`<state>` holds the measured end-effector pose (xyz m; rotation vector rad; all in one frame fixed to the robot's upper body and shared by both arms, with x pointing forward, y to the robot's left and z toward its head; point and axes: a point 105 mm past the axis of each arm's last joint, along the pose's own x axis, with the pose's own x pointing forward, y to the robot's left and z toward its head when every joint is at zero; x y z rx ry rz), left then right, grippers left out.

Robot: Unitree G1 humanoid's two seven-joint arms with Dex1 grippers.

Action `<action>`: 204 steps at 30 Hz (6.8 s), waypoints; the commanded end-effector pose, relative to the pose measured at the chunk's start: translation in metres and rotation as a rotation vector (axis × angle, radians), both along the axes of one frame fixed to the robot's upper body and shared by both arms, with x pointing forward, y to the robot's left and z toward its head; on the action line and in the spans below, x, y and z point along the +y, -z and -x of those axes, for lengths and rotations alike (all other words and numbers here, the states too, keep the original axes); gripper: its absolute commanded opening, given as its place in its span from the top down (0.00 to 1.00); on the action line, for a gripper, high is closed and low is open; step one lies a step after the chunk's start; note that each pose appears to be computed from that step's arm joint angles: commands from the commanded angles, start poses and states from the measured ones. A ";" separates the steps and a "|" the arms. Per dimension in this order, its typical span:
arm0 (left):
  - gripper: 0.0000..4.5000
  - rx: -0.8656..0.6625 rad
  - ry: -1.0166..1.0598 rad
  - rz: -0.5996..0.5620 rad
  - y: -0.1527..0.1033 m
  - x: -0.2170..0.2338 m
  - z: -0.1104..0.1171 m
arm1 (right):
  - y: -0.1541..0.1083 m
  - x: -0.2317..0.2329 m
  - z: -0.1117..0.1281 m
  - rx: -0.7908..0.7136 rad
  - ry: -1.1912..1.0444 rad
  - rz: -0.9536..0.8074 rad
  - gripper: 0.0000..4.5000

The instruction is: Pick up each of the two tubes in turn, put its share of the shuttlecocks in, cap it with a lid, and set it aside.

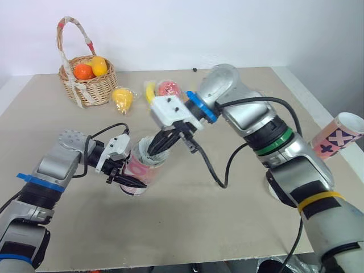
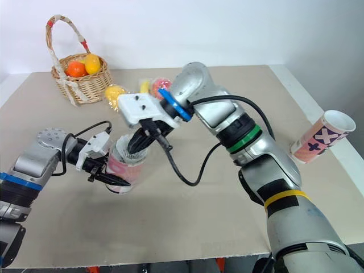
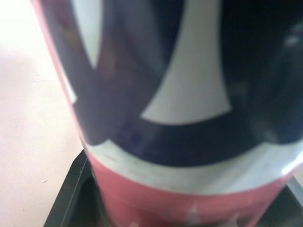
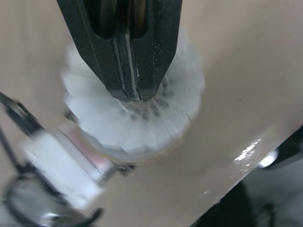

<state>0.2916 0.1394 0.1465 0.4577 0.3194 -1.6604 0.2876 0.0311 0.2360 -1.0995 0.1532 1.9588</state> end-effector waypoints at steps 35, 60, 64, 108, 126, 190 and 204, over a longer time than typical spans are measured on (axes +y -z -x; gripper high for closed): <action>0.48 0.001 -0.019 0.024 0.002 -0.004 -0.004 | -0.024 -0.002 -0.003 0.108 0.072 -0.068 0.99; 0.48 -0.024 -0.022 0.432 0.015 -0.047 0.008 | -0.024 -0.172 -0.010 -0.119 0.815 -0.377 0.99; 0.48 -0.074 0.006 0.399 0.026 -0.052 0.009 | -0.004 -0.210 -0.007 -0.136 0.973 -0.313 0.99; 0.48 -0.052 0.011 0.364 0.036 -0.061 0.003 | 0.095 -0.317 -0.011 0.140 1.186 0.099 0.98; 0.48 -0.001 0.009 0.337 0.040 -0.059 0.000 | -0.015 -0.192 -0.009 0.115 0.745 -0.311 0.99; 0.48 -0.034 0.014 0.316 0.046 -0.054 -0.008 | -0.019 -0.028 -0.001 -0.328 0.063 -0.033 0.99; 0.48 -0.028 0.013 0.316 0.046 -0.054 -0.007 | -0.045 -0.015 -0.006 -0.351 0.105 -0.185 0.99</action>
